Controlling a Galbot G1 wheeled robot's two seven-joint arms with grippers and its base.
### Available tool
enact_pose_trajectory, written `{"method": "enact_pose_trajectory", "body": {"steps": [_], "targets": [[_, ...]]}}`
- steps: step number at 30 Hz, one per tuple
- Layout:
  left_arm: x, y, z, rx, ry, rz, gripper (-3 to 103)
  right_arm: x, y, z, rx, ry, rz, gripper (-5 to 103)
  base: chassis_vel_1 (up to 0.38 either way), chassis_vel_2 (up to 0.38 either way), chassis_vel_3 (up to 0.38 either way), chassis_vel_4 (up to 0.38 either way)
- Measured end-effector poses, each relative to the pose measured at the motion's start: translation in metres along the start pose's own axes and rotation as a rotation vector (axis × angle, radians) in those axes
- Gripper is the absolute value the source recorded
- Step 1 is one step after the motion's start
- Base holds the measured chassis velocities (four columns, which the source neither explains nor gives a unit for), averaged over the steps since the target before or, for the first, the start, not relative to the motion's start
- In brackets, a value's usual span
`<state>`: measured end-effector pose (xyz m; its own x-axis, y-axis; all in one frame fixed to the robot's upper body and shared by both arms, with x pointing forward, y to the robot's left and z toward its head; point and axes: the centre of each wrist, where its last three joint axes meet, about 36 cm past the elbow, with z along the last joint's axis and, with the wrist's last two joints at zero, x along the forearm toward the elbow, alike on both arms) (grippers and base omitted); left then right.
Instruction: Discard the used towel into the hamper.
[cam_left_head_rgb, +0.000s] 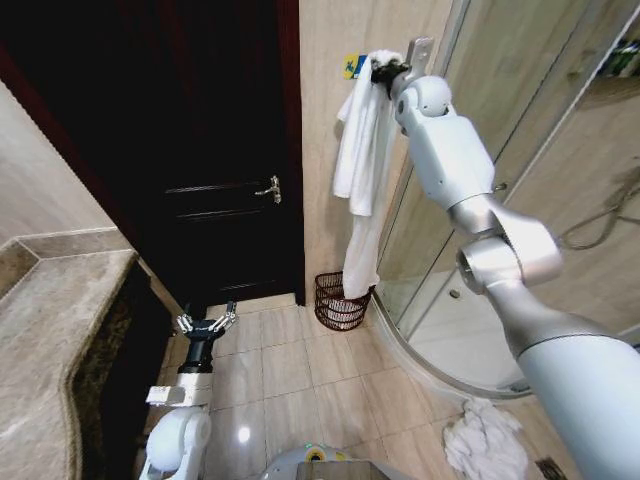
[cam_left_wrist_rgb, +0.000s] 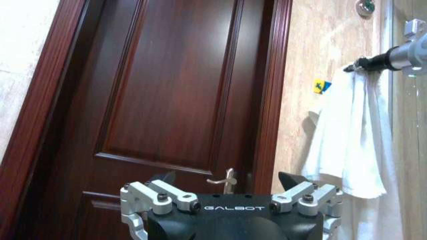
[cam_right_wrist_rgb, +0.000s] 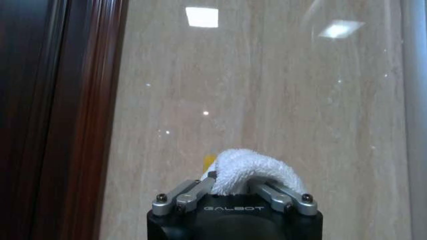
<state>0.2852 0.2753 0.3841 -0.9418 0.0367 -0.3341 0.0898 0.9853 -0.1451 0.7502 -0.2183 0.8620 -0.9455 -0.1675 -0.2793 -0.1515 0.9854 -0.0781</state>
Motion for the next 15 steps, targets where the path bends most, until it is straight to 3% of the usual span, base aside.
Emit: {"method": "enact_pose_trajectory", "body": {"steps": [9, 15], "targets": [[-0.005, 0.000, 0.002, 0.004, -0.006, 0.010, 100, 0.000, 0.003, -0.011, 0.004, -0.006, 0.005, 7, 0.000, 0.000, 0.000, 0.000], [-0.004, 0.003, 0.002, 0.002, -0.001, 0.010, 100, 0.008, -0.011, 0.023, 0.017, 0.044, 0.023, 7, 0.000, 0.000, 0.000, 0.000]]}}
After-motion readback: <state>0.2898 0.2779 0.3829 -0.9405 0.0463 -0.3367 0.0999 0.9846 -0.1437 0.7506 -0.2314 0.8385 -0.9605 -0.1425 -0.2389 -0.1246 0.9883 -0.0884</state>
